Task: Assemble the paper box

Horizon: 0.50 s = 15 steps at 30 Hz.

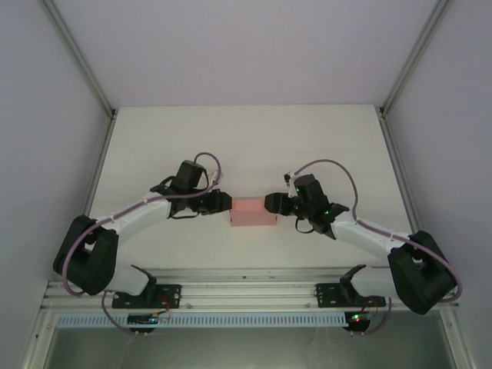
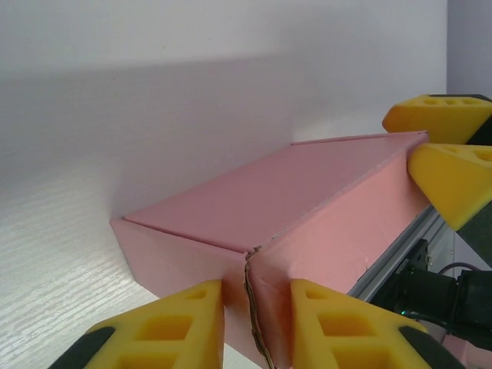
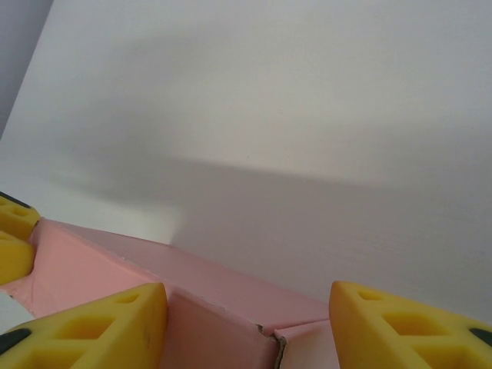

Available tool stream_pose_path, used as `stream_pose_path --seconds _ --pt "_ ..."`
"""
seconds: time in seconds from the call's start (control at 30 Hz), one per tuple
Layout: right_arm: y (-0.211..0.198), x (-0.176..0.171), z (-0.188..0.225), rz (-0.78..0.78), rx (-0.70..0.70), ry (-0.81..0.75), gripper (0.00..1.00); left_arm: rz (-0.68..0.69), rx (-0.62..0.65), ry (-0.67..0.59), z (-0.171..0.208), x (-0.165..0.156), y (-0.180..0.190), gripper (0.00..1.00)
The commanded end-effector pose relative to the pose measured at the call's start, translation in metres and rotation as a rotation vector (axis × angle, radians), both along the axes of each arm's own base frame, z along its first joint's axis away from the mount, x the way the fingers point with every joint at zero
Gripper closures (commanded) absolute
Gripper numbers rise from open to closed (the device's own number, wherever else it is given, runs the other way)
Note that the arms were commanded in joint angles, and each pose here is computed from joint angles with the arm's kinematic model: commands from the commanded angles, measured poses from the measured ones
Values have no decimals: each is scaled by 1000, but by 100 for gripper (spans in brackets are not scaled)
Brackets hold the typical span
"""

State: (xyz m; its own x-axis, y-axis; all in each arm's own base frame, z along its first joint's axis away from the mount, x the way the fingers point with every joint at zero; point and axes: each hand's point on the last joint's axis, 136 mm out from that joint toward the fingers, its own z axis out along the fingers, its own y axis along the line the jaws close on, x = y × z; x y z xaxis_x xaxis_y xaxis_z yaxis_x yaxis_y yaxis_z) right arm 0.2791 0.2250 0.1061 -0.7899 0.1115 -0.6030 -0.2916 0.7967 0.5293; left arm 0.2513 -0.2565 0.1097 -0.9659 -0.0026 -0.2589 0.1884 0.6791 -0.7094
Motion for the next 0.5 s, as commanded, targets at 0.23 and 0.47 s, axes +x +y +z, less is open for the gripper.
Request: stream_pose_path --seconds 0.23,0.47 --pt "-17 -38 -76 175 57 100 65 -31 32 -21 -69 -30 22 100" --pt "-15 -34 -83 198 81 28 90 -62 53 -146 -72 -33 25 100"
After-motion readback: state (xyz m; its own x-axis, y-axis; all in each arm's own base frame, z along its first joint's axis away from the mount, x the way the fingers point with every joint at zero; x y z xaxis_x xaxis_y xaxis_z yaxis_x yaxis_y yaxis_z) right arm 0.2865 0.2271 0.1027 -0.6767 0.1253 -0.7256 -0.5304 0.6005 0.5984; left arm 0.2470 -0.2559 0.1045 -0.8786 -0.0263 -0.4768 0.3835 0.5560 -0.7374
